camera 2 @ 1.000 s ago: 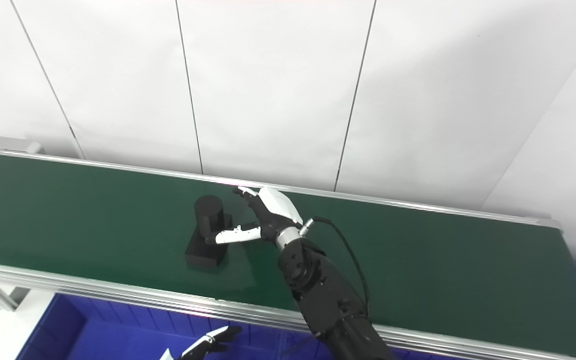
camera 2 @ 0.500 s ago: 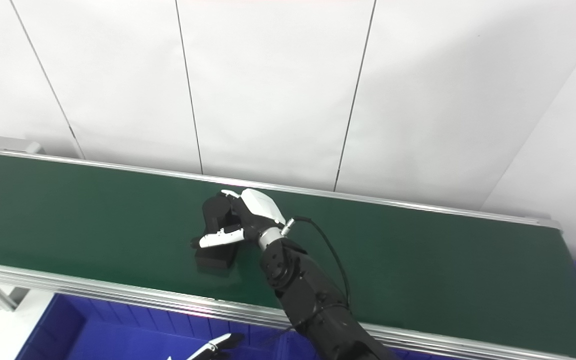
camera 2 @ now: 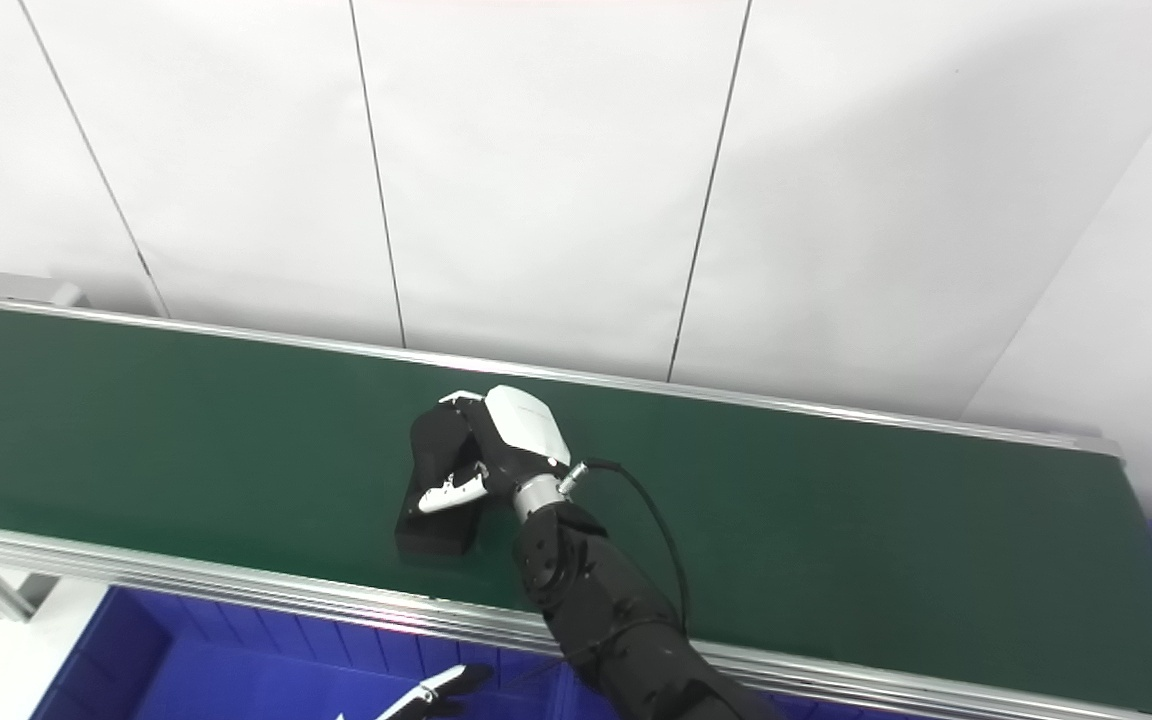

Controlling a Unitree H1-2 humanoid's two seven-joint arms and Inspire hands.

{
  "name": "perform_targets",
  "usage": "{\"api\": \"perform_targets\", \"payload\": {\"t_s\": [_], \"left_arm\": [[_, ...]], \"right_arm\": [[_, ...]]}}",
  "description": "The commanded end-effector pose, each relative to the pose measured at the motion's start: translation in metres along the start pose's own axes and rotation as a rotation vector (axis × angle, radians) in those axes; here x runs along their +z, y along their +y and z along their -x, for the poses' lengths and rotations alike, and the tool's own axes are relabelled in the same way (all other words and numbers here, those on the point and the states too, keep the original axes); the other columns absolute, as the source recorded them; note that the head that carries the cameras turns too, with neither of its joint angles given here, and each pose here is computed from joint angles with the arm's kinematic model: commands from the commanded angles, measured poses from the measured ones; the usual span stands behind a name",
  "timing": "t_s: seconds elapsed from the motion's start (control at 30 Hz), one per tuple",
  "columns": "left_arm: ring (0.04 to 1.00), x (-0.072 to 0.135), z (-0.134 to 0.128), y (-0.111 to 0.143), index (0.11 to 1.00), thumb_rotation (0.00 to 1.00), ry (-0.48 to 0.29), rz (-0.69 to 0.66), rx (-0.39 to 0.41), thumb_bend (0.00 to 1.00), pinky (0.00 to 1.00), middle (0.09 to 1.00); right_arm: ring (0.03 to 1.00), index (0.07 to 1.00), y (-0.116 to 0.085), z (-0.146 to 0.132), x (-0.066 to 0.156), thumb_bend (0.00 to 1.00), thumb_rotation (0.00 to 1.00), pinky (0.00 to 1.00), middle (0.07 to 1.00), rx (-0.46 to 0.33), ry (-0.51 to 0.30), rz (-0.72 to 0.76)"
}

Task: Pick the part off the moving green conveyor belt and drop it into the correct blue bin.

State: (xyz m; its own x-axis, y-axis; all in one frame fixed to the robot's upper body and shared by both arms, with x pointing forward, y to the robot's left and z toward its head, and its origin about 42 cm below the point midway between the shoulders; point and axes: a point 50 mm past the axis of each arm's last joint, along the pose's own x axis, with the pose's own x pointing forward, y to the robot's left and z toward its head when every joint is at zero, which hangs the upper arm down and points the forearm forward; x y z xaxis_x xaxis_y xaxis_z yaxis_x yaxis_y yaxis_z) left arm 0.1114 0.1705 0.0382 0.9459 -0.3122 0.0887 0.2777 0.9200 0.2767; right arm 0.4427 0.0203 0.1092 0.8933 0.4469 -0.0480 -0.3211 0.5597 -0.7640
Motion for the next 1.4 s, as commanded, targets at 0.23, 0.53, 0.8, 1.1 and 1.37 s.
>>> {"api": "perform_targets", "payload": {"t_s": [0.23,0.53,0.8,1.1,1.37], "left_arm": [[0.866,0.006,-0.007,0.007,0.857,0.34,-0.059,0.016,0.016,0.92,0.81,0.895],[0.869,0.002,-0.013,0.016,0.861,0.32,-0.044,0.037,0.017,0.91,0.82,0.895],[0.857,0.000,-0.018,0.026,0.872,0.35,-0.053,0.011,0.023,0.90,0.79,0.898],[0.881,0.005,-0.023,0.036,0.871,0.38,-0.052,0.067,0.028,0.92,0.82,0.898],[0.884,0.010,-0.033,0.038,0.870,0.36,-0.067,0.116,0.040,0.92,0.83,0.897]], "right_arm": [[0.400,0.549,-0.013,-0.010,0.026,0.51,0.00,0.42,0.503,-0.126,-0.113,-0.044],[0.404,0.563,-0.022,-0.002,0.019,0.51,0.00,0.42,0.486,-0.235,-0.136,-0.122],[0.388,0.567,-0.042,0.028,0.004,0.50,0.00,0.37,0.486,-0.383,-0.196,-0.222],[0.393,0.564,-0.074,0.114,-0.019,0.50,0.00,0.38,0.494,-0.495,-0.223,-0.307],[0.391,0.568,-0.084,0.185,-0.041,0.50,0.00,0.38,0.501,-0.498,-0.201,-0.333]]}}
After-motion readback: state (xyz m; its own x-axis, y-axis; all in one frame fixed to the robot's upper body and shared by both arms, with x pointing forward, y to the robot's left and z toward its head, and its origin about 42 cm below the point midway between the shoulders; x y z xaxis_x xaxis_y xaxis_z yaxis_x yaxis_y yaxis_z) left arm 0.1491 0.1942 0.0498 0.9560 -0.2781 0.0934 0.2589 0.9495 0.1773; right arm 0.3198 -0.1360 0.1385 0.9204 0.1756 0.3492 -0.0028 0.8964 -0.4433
